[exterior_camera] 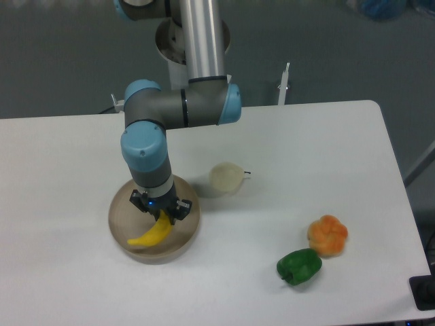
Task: Place bananas on a plate
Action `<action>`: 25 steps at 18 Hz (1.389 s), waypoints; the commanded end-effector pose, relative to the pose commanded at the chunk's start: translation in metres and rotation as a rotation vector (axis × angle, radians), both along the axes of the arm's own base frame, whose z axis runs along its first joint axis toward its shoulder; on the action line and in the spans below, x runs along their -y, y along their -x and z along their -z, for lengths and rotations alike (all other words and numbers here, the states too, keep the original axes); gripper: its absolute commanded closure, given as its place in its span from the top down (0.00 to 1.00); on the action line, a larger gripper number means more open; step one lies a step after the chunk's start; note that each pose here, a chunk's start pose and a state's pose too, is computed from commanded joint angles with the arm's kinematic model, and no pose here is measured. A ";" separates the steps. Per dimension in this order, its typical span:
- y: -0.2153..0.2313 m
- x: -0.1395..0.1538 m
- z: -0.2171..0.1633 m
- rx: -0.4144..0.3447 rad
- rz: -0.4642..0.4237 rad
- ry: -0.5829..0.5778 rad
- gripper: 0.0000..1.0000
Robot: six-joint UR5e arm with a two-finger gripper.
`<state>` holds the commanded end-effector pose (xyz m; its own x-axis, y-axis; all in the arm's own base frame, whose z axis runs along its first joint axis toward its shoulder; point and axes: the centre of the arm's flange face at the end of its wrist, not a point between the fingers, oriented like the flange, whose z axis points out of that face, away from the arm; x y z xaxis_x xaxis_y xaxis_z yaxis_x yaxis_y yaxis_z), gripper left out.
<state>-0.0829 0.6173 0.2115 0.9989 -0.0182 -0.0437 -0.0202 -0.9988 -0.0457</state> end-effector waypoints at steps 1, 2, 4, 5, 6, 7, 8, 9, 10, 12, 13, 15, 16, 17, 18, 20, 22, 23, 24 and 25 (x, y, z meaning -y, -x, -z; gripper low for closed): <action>0.000 0.000 0.001 0.001 0.000 0.001 0.25; 0.000 0.000 0.003 0.002 0.003 0.006 0.25; 0.000 0.000 0.008 0.003 0.005 0.014 0.26; 0.000 0.000 0.009 0.004 0.006 0.015 0.26; 0.000 0.000 0.009 0.003 0.008 0.015 0.27; 0.000 0.000 0.009 0.003 0.008 0.015 0.28; 0.000 0.000 0.011 0.003 0.008 0.019 0.28; 0.000 0.001 0.012 0.004 0.009 0.020 0.31; 0.000 0.001 0.010 0.001 0.011 0.015 0.38; 0.001 0.001 0.003 -0.005 0.009 0.002 0.76; 0.003 0.001 0.000 -0.011 0.006 -0.001 1.00; 0.004 0.001 -0.009 -0.029 0.006 -0.012 1.00; 0.006 0.001 -0.015 -0.034 0.004 -0.020 1.00; 0.008 0.002 -0.020 -0.037 0.001 -0.027 1.00; 0.015 0.002 -0.031 -0.044 -0.010 -0.045 1.00; 0.035 0.004 -0.049 -0.057 -0.042 -0.074 1.00; 0.060 0.007 -0.066 -0.071 -0.078 -0.106 1.00; 0.068 0.005 -0.072 -0.083 -0.066 -0.123 1.00; 0.076 0.003 -0.078 -0.121 -0.008 -0.140 1.00; 0.086 0.005 -0.080 -0.154 0.036 -0.135 1.00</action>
